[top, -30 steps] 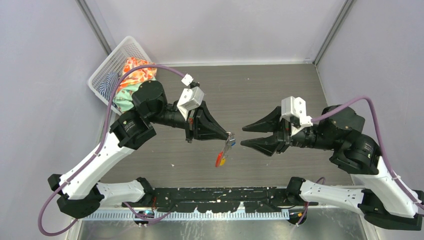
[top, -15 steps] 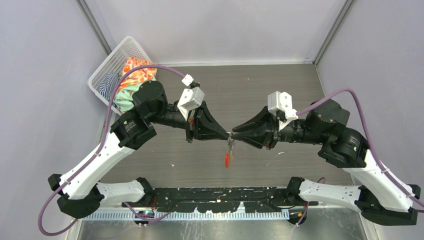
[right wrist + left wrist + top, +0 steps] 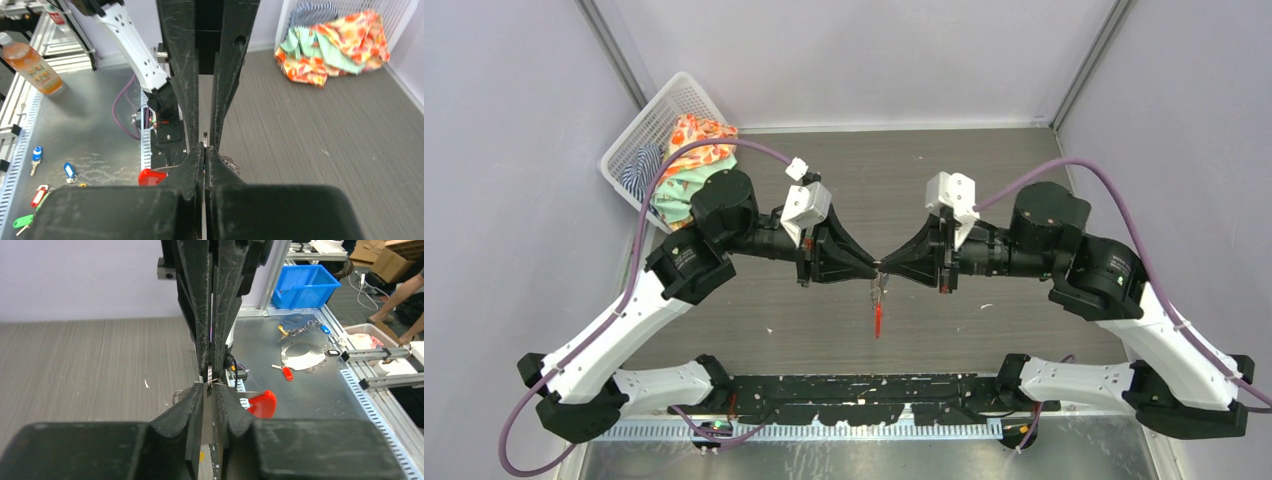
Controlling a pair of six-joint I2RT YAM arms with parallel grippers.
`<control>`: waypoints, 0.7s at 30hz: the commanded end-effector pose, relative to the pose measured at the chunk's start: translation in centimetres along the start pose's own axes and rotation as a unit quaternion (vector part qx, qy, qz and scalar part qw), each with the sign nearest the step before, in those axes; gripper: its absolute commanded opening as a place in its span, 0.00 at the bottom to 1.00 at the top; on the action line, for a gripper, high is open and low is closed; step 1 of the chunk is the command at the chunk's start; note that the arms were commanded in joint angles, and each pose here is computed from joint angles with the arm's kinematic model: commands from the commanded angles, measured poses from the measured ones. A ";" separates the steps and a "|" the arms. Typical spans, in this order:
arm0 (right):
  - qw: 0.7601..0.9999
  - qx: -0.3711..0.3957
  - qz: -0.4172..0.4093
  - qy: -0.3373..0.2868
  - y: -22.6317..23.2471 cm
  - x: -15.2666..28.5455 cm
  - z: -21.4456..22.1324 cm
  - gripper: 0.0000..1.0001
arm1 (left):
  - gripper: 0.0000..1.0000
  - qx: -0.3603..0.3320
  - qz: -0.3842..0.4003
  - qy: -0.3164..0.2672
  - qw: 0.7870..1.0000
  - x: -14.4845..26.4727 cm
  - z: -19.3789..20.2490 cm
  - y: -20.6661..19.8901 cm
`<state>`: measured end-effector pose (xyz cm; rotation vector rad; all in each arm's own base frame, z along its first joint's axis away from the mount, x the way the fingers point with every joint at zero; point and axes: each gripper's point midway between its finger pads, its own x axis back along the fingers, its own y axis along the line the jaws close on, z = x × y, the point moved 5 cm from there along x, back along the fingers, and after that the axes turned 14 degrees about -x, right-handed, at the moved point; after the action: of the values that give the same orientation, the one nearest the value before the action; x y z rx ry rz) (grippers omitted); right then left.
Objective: Put the keys on the keyring
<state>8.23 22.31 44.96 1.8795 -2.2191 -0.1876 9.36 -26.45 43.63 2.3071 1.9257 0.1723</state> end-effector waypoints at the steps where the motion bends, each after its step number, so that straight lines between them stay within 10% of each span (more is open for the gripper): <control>1: 0.997 -0.026 0.048 0.045 -0.9 0.2 0.3 0.01 | 0.22 -0.034 -0.041 0.010 0.999 0.8 0.8 0.8; 13: 0.994 -0.036 0.059 0.080 -1.4 -0.4 1.0 0.01 | 0.14 -0.056 -0.035 0.038 0.997 1.0 2.3 0.9; 21: 0.994 -0.040 0.050 0.087 -1.5 -1.1 1.2 0.01 | 0.31 -0.069 -0.026 0.058 0.996 1.1 3.3 0.9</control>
<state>9.60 22.76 41.35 1.6066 -2.1214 -0.0496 10.87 -25.90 40.35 2.2390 1.9796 0.3826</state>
